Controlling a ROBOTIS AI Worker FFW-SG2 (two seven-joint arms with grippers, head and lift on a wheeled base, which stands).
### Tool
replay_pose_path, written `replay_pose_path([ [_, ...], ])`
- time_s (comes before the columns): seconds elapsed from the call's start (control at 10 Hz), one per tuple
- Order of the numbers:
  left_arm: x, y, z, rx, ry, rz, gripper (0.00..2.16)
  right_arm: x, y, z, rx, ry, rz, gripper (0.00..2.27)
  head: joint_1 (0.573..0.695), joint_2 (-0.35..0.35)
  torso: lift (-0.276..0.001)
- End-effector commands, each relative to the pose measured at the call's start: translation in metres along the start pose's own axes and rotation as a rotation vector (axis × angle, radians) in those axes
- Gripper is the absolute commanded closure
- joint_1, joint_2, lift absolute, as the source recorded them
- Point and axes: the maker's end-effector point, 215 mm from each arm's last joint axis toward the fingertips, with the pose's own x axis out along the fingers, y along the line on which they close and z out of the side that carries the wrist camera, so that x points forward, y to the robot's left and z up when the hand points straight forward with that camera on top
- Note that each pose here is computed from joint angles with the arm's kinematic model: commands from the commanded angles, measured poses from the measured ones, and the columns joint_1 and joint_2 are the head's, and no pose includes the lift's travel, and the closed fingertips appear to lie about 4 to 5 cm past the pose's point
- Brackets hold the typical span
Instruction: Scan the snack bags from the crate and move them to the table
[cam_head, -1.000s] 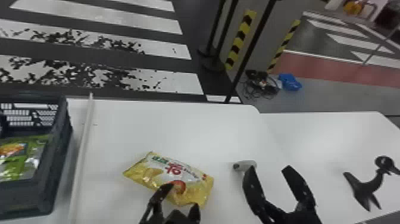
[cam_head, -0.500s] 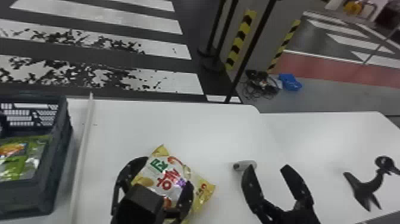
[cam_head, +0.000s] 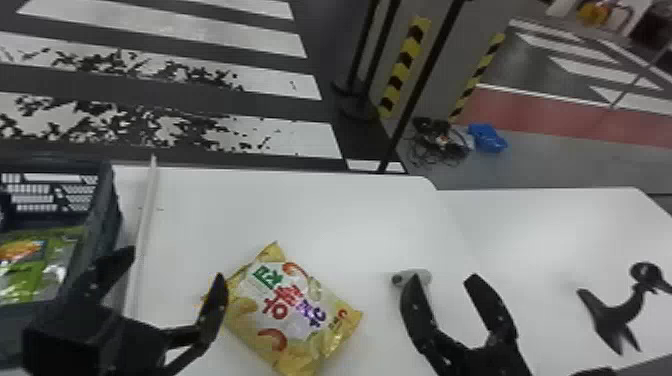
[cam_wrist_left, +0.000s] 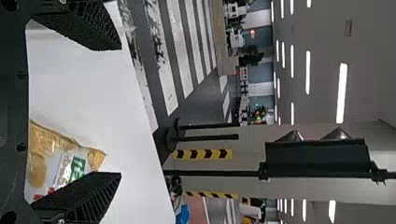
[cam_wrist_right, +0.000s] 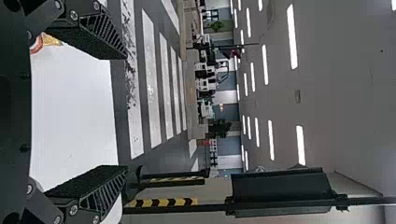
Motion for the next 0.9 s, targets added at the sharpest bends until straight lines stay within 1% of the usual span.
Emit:
replay_pose_path([
  [0.0,-0.010,0.032,-0.003,-0.012,-0.003,0.058,0.03,0.003,0.003,-0.003,0.003,0.002,0.009,0.16,0.695,-0.350,-0.095],
  [0.1,-0.016,0.046,-0.007,-0.012,0.001,0.088,0.03,0.004,0.005,-0.002,-0.004,-0.002,0.017,0.16,0.695,-0.343,-0.095],
  [0.2,-0.025,0.059,-0.007,-0.021,-0.001,0.113,0.03,0.006,0.007,-0.002,-0.017,-0.005,0.026,0.16,0.695,-0.306,-0.095],
  [0.3,-0.035,0.074,-0.006,-0.024,-0.006,0.143,0.03,0.007,0.013,-0.006,-0.029,0.010,0.054,0.16,0.695,-0.291,-0.095],
  [0.4,-0.045,0.087,-0.003,-0.027,-0.004,0.168,0.03,0.008,0.031,-0.020,-0.032,0.061,0.142,0.16,0.695,-0.258,-0.095],
  [0.5,-0.055,0.098,-0.001,-0.030,-0.004,0.184,0.04,0.008,0.038,-0.028,-0.048,0.086,0.173,0.16,0.695,-0.201,-0.095],
  [0.6,-0.061,0.104,-0.003,-0.023,0.004,0.195,0.04,0.007,0.042,-0.036,-0.056,0.109,0.188,0.16,0.695,-0.160,-0.095],
  [0.7,-0.068,0.110,-0.008,-0.017,0.018,0.207,0.04,0.005,0.049,-0.046,-0.056,0.142,0.208,0.16,0.695,-0.144,-0.095],
  [0.8,-0.074,0.116,-0.015,-0.014,0.035,0.216,0.04,-0.001,0.064,-0.058,-0.089,0.171,0.240,0.16,0.695,-0.119,-0.095],
])
